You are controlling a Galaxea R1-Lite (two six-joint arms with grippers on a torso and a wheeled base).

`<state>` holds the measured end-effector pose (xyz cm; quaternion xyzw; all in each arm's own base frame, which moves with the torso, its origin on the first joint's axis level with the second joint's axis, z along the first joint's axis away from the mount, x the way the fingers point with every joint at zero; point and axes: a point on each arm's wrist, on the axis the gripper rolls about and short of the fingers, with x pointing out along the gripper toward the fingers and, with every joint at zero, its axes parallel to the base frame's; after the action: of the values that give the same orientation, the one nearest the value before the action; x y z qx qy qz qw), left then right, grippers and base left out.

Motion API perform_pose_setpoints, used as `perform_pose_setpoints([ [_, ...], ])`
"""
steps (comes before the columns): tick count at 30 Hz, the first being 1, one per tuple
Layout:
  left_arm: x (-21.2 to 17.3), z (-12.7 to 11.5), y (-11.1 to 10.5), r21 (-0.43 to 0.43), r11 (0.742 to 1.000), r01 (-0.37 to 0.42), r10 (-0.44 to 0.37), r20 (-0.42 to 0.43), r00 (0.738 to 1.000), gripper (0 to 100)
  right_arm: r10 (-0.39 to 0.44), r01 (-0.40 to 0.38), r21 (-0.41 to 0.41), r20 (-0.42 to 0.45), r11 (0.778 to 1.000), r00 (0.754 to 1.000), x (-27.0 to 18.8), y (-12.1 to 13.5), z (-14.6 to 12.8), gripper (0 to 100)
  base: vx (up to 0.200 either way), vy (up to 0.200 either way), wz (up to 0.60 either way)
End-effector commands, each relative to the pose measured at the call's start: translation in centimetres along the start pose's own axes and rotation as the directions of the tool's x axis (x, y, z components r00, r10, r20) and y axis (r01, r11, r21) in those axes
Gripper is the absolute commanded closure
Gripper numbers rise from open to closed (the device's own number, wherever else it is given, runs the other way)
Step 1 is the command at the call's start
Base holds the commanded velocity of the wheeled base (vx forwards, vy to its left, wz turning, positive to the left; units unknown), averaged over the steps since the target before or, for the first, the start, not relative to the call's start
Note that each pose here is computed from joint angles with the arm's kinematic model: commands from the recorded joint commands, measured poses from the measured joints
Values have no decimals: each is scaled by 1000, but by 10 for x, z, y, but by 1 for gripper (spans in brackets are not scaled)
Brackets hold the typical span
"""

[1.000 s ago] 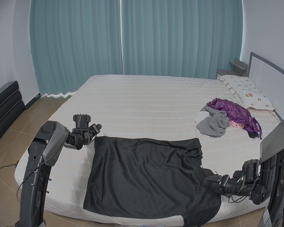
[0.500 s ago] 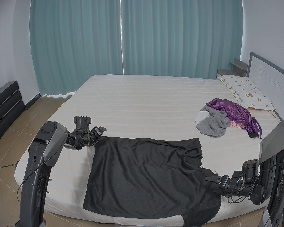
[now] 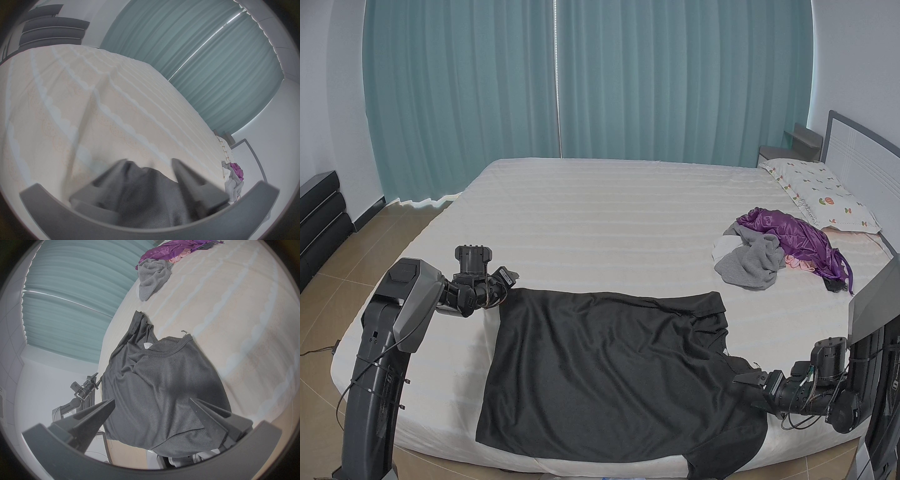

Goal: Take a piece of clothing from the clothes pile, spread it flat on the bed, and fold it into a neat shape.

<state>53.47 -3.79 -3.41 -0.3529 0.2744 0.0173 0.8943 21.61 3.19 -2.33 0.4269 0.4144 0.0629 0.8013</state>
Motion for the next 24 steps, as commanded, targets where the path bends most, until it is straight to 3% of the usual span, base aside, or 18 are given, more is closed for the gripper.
perform_pose_setpoints([
  [1,2,-1,2,0,1000,-4,4,1,1000,100,6,-6,-4,7,1000,1000,-1,1,0,0,0,0,0],
  [8,1,8,3,-14,999,-31,32,67,997,100,102,-107,34,128,994,986,11,19,26,0,0,0,0],
  [15,-2,25,4,-96,995,-18,32,151,988,100,146,-136,-57,239,989,960,44,41,55,0,0,0,0],
  [17,-3,32,7,-104,995,-2,21,178,984,100,142,-121,-98,244,988,959,59,50,69,0,0,0,0],
  [20,-2,31,7,-106,994,2,18,181,983,100,72,-46,-104,262,994,962,90,56,86,0,0,0,0],
  [24,-3,36,8,-113,993,14,10,207,978,100,-7,48,-130,296,990,955,124,49,103,0,0,0,0],
])
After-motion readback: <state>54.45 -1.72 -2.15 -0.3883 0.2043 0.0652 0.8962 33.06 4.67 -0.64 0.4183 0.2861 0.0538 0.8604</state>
